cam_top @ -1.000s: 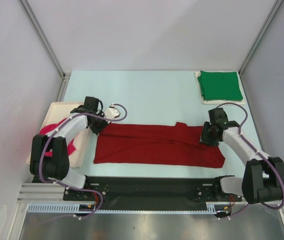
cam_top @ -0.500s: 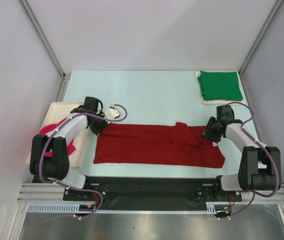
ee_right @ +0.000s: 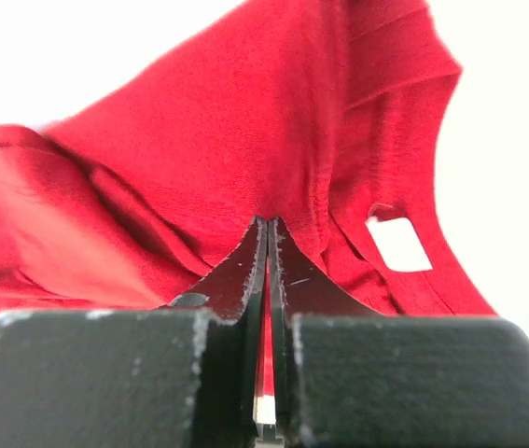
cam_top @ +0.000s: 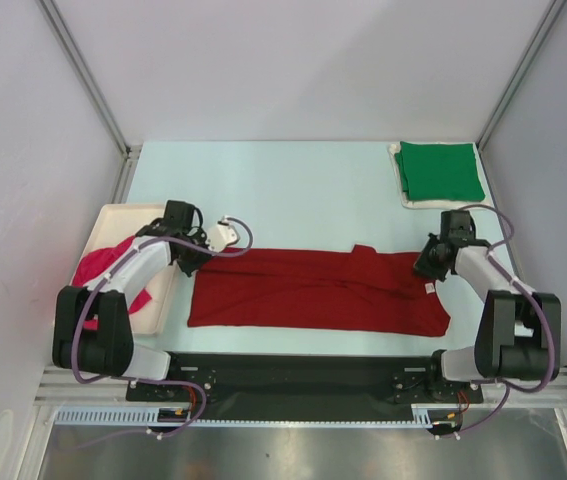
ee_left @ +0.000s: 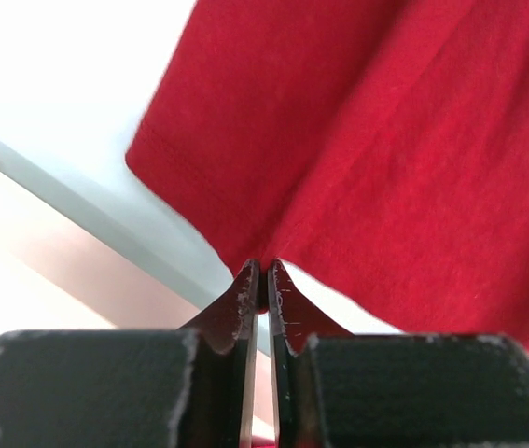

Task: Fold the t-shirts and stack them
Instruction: Fold the tshirt

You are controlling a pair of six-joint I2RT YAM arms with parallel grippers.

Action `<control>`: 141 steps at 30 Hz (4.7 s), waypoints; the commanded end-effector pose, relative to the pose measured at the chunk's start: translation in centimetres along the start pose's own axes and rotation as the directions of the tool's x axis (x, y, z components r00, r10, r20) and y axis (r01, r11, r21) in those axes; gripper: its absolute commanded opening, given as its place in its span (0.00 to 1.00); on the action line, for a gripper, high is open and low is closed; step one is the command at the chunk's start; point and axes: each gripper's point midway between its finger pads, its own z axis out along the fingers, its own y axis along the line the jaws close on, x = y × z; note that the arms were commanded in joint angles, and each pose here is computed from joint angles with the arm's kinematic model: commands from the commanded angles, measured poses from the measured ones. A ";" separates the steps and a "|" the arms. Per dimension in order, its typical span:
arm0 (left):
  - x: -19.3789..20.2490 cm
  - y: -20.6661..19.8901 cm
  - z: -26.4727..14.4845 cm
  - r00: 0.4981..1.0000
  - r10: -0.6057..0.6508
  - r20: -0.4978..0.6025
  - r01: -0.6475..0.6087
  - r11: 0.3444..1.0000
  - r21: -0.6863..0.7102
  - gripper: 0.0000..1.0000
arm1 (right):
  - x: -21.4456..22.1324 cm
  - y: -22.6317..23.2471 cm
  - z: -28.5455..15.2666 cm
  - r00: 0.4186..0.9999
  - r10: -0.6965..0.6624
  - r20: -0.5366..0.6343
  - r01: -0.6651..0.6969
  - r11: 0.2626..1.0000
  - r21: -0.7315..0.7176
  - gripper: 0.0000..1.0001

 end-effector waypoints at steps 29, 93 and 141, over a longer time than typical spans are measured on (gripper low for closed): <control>-12.2 -3.4 -7.2 0.929 0.090 0.359 -0.171 0.965 0.200 0.73 | 2.0 -0.6 -1.9 1.000 0.018 0.005 -0.018 1.000 -0.019 0.39; -25.3 -19.8 7.4 0.877 0.352 0.328 -0.433 0.874 0.220 0.31 | 2.0 7.2 0.0 0.961 -0.277 -0.021 0.274 0.956 -0.109 0.23; -26.8 -19.6 2.5 0.872 0.247 0.423 -0.409 0.842 0.351 0.53 | 3.2 3.4 0.8 0.973 -0.177 -0.147 0.160 0.980 -0.116 0.33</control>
